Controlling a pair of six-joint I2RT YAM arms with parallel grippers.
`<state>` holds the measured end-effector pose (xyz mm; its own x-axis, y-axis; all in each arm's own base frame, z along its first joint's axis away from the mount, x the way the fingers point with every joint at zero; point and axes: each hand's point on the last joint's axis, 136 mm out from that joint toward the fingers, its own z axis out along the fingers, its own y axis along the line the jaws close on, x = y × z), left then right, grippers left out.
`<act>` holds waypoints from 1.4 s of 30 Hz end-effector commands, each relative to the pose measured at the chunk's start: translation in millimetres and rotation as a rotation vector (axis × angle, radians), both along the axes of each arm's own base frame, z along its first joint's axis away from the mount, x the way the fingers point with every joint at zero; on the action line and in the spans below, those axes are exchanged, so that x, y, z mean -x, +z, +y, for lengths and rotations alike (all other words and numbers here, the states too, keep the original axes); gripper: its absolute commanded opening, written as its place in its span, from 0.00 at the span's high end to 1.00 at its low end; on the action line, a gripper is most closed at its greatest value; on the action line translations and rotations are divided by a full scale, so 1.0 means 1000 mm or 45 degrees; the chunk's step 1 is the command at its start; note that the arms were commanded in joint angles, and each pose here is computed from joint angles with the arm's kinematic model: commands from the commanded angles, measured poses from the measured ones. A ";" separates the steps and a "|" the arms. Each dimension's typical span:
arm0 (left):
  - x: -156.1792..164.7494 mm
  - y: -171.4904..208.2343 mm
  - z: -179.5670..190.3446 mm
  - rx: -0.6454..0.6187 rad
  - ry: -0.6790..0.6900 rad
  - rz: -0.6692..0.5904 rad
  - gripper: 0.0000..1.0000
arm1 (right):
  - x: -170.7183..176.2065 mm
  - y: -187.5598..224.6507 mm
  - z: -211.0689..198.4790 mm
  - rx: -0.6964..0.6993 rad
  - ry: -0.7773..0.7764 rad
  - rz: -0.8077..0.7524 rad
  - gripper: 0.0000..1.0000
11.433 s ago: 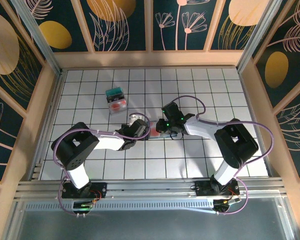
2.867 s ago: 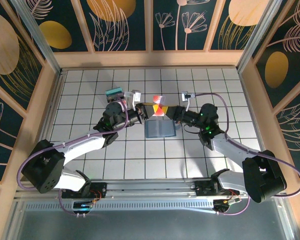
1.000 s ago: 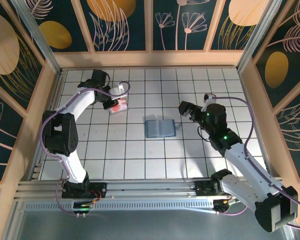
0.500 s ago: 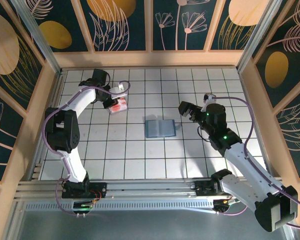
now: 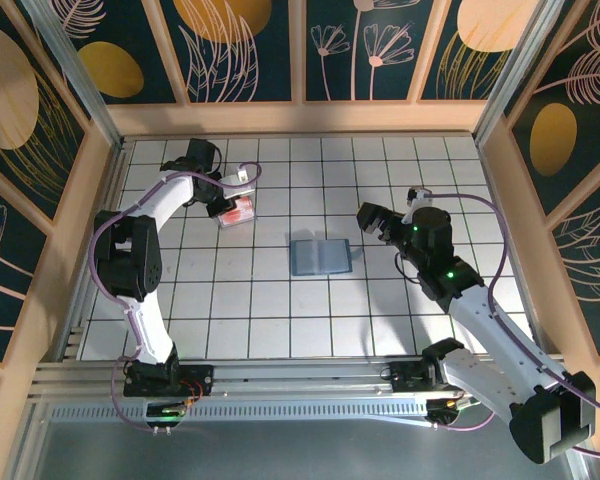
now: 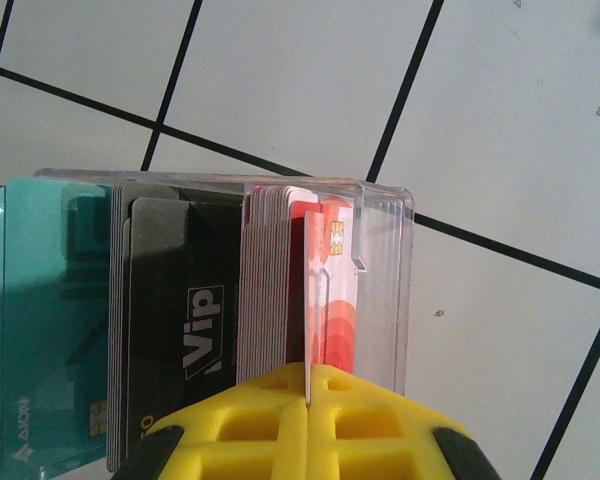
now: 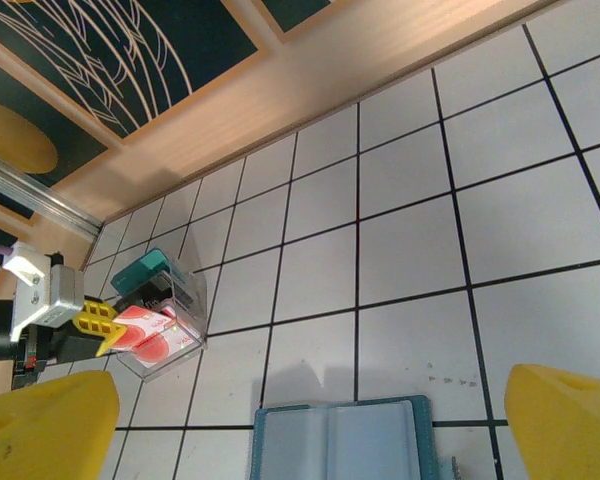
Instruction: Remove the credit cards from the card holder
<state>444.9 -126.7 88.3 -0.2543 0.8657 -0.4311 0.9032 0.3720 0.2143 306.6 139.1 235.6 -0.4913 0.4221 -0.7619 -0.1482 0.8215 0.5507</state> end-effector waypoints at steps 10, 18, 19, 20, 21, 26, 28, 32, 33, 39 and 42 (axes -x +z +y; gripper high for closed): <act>-0.007 -0.008 0.008 -0.041 0.033 0.032 0.93 | -0.005 0.006 -0.002 -0.026 -0.028 -0.018 0.01; -0.008 0.008 0.006 -0.022 0.036 0.014 0.82 | -0.005 0.004 -0.002 -0.024 -0.028 -0.017 0.01; -0.009 0.010 0.006 -0.017 0.038 0.010 0.83 | -0.005 0.004 -0.002 -0.024 -0.027 -0.017 0.01; -0.008 0.012 0.005 -0.013 0.037 0.008 0.82 | -0.005 0.004 -0.002 -0.023 -0.027 -0.019 0.01; -0.007 0.015 0.005 -0.010 0.036 0.004 0.82 | -0.005 0.004 -0.002 -0.023 -0.027 -0.018 0.01; -0.005 0.037 0.002 0.027 0.044 -0.039 0.82 | -0.005 0.003 -0.002 -0.017 -0.025 -0.020 0.01; -0.003 0.052 0.000 0.063 0.053 -0.068 0.82 | -0.004 0.004 -0.002 -0.012 -0.022 -0.023 0.01; -0.003 0.083 -0.004 0.144 0.109 -0.146 0.81 | -0.004 0.005 -0.007 0.006 -0.049 -0.031 0.01; -0.003 0.091 -0.004 0.165 0.132 -0.168 0.81 | -0.004 0.005 -0.009 0.013 -0.062 -0.034 0.01; -0.005 0.136 0.006 0.287 0.352 -0.367 0.46 | -0.001 0.006 -0.023 0.049 -0.133 -0.052 0.01; -0.003 0.152 0.012 0.373 0.476 -0.441 0.04 | 0.002 0.008 -0.032 0.075 -0.183 -0.072 0.01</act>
<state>440.7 -121.8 225.8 -0.2794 0.6850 -0.6728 0.6964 0.6270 0.3492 306.0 124.2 241.2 -0.4367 0.4387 -0.7854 -0.1061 0.8419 0.5292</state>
